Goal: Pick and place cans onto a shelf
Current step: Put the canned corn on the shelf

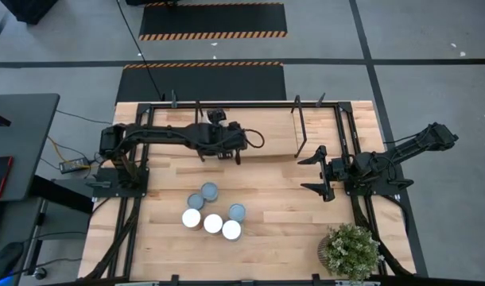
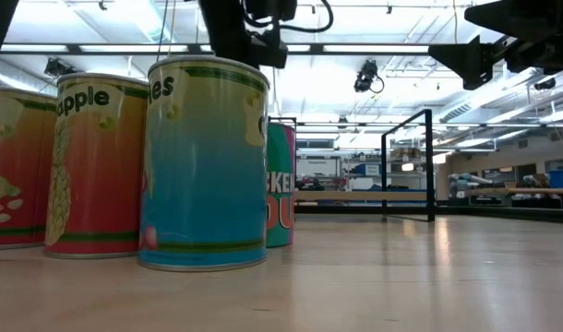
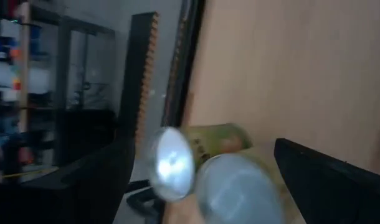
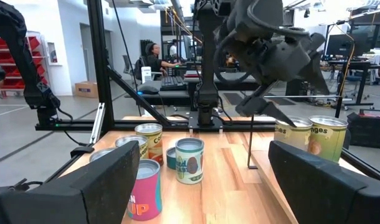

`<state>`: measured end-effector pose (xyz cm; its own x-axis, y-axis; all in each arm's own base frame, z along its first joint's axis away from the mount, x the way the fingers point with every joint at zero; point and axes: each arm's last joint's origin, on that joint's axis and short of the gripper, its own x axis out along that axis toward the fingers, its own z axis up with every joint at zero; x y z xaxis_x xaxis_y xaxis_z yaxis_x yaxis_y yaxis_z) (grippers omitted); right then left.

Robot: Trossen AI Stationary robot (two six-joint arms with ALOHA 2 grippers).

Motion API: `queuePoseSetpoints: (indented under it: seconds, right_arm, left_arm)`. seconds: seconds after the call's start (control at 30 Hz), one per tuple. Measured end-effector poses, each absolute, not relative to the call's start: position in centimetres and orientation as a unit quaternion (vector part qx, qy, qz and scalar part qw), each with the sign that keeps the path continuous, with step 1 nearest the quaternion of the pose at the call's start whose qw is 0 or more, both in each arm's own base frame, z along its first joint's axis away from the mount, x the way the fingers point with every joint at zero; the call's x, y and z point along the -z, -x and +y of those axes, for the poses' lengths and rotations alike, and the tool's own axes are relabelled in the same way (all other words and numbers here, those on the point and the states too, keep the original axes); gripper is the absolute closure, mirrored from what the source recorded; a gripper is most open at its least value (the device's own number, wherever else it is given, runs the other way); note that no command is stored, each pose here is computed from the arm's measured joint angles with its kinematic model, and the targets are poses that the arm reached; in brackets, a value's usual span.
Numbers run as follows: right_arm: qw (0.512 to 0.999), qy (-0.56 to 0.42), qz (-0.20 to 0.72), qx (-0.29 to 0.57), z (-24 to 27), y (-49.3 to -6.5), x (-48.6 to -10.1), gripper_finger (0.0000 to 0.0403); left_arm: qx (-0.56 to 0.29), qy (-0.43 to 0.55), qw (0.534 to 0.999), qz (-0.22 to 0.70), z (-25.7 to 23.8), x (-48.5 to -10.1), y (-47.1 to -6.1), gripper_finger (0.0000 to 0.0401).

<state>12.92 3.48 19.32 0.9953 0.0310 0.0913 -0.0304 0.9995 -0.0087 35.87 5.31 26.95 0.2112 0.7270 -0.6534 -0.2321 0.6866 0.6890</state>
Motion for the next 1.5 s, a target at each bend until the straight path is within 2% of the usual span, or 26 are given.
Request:
queuePoseSetpoints:
  seconds: [0.1,0.2,0.33,0.53,0.8,0.9,1.0,1.23,1.37,1.5]
  right_arm:
    - [0.999,0.004,-0.044,-0.015,3.5,-12.9,-19.3,0.0039]
    - [0.999,0.005,-0.041,-0.015,3.5,-12.9,-19.2,0.0039]
    - [0.999,0.005,-0.034,-0.016,3.5,-12.9,-19.1,0.0039]
    - [1.000,-0.002,-0.024,-0.020,3.6,-13.1,-18.8,0.0039]
    - [0.999,-0.001,-0.034,-0.020,3.8,-13.8,-18.8,0.0039]
    - [0.999,-0.001,-0.035,-0.020,3.9,-14.0,-18.8,0.0039]
    - [0.999,-0.004,-0.035,-0.020,3.9,-14.2,-18.7,0.0039]
    - [0.999,-0.002,-0.037,-0.020,4.0,-14.4,-18.6,0.0039]
    - [0.999,0.002,-0.037,-0.019,4.0,-14.4,-18.6,0.0039]
    - [0.999,0.002,-0.037,-0.020,4.0,-14.4,-18.6,0.0039]
  left_arm:
    - [-0.271,-0.180,0.789,0.521,4.0,-27.8,-36.6,0.0012]
    - [-0.164,-0.093,0.844,0.502,2.0,-29.2,-37.3,0.0012]
    - [-0.075,0.041,0.862,0.499,-0.4,-30.9,-37.3,0.0012]
    - [-0.082,0.116,0.812,0.566,-4.7,-31.5,-35.4,0.0012]
    - [-0.143,0.166,0.695,0.685,-9.9,-31.0,-31.0,0.0012]
    - [-0.165,0.164,0.671,0.704,-11.6,-30.8,-29.7,0.0012]
    - [-0.183,0.150,0.650,0.722,-13.1,-29.5,-28.6,0.0012]
    - [-0.189,0.129,0.568,0.791,-15.4,-25.6,-25.2,0.0012]
    - [-0.180,0.131,0.560,0.798,-15.9,-24.0,-24.1,0.0012]
    - [-0.172,0.141,0.592,0.775,-16.0,-22.7,-23.5,0.0012]
